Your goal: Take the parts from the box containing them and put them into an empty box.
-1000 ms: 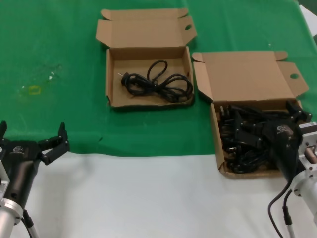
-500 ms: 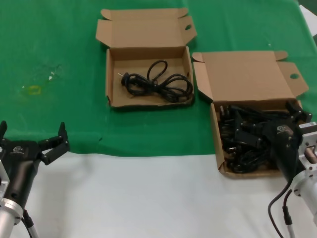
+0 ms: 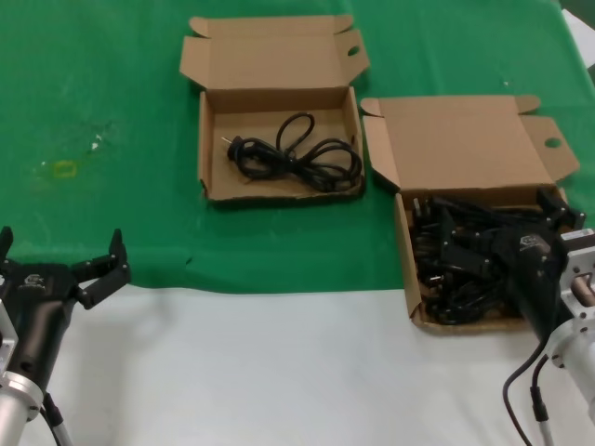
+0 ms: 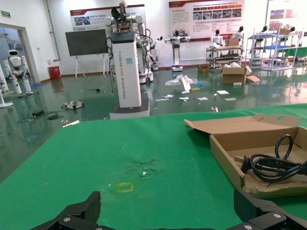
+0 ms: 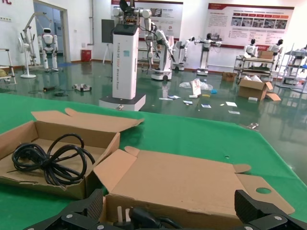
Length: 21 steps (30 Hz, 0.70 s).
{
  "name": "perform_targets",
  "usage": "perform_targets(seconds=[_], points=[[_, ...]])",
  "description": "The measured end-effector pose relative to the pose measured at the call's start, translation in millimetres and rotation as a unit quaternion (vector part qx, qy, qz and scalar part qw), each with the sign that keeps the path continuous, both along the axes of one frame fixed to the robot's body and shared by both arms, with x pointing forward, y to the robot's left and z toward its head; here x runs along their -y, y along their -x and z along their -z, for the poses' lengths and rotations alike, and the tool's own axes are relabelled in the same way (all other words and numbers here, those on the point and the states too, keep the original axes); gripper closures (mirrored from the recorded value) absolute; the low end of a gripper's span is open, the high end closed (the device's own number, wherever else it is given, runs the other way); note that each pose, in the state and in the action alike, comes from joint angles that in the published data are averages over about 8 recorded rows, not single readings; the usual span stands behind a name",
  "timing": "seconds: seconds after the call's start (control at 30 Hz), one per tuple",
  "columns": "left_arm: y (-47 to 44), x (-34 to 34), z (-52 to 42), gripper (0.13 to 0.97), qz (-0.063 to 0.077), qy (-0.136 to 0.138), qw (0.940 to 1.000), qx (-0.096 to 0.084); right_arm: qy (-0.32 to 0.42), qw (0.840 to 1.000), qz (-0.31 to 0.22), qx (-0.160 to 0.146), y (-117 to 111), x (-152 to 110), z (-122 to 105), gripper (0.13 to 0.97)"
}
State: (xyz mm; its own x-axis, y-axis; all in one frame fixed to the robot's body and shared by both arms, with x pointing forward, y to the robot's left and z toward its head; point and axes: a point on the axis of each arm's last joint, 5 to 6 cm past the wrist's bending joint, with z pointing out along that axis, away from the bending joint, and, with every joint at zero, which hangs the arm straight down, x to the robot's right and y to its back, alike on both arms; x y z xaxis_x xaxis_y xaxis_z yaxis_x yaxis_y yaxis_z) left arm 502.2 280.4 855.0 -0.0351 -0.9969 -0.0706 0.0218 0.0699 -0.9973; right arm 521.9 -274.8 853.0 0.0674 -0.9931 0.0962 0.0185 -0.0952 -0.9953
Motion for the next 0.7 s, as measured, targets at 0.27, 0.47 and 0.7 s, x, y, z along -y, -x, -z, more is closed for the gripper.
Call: perform_targets(seconds=[0.27, 0.47, 0.7], points=[[0.0, 0.0, 0.0, 0.132, 0.0, 0.0, 1.0, 0.0, 0.0, 1.0, 0.0, 0.0, 0.0, 0.0, 0.0, 0.13], [0.0, 0.0, 0.0, 0.132, 0.0, 0.0, 1.0, 0.0, 0.0, 1.0, 0.0, 0.0, 0.0, 0.0, 0.0, 0.13], [0.0, 0.0, 0.0, 0.132, 0.0, 0.0, 1.0, 0.0, 0.0, 1.0, 0.0, 0.0, 0.0, 0.0, 0.0, 0.13]])
